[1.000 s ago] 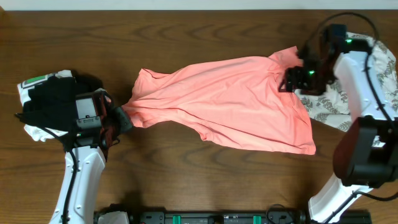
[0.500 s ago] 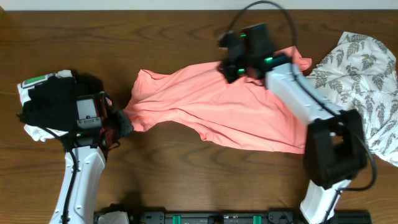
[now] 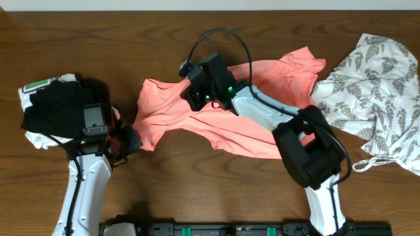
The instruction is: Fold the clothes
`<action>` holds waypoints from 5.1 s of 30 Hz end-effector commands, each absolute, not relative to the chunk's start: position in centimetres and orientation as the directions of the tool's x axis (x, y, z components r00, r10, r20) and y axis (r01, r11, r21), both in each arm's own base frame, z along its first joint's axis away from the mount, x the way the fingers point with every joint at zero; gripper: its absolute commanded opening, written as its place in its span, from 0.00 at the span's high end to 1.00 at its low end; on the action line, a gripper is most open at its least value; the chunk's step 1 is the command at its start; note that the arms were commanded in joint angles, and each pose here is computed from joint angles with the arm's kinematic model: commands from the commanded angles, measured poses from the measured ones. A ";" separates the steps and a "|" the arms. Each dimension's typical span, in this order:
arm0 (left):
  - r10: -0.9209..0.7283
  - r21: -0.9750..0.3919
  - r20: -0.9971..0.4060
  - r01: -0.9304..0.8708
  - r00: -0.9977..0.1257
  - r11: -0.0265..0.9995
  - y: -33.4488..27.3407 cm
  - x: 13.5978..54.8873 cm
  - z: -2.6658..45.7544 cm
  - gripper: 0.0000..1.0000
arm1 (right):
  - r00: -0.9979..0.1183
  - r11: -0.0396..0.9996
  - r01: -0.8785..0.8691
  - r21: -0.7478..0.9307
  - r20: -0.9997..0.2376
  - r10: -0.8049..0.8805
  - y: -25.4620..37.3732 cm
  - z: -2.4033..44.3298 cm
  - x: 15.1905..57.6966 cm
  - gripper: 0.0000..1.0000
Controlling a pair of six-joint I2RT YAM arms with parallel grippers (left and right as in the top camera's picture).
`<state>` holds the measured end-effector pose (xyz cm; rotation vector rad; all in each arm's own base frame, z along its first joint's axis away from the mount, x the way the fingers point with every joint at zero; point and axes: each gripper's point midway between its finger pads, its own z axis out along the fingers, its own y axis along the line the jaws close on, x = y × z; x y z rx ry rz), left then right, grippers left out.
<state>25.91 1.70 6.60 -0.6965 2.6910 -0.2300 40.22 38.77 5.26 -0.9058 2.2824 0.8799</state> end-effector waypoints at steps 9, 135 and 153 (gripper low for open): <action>-0.497 -0.243 -0.306 -0.438 -0.812 0.865 1.9 26.0 6.8 0.87 | -0.682 0.686 -0.655 0.317 -0.639 -0.356 36.8 1.4 43.0 0.99; -0.075 -0.486 -0.265 0.066 -0.961 0.872 -18.7 28.1 2.4 0.94 | -0.967 0.989 0.090 0.117 0.246 0.059 2.8 7.9 30.6 0.06; -0.124 -0.468 -0.045 -0.089 -0.991 0.879 -18.5 23.7 1.1 0.94 | -0.983 0.983 0.026 0.181 0.182 -0.007 4.0 7.7 32.0 0.17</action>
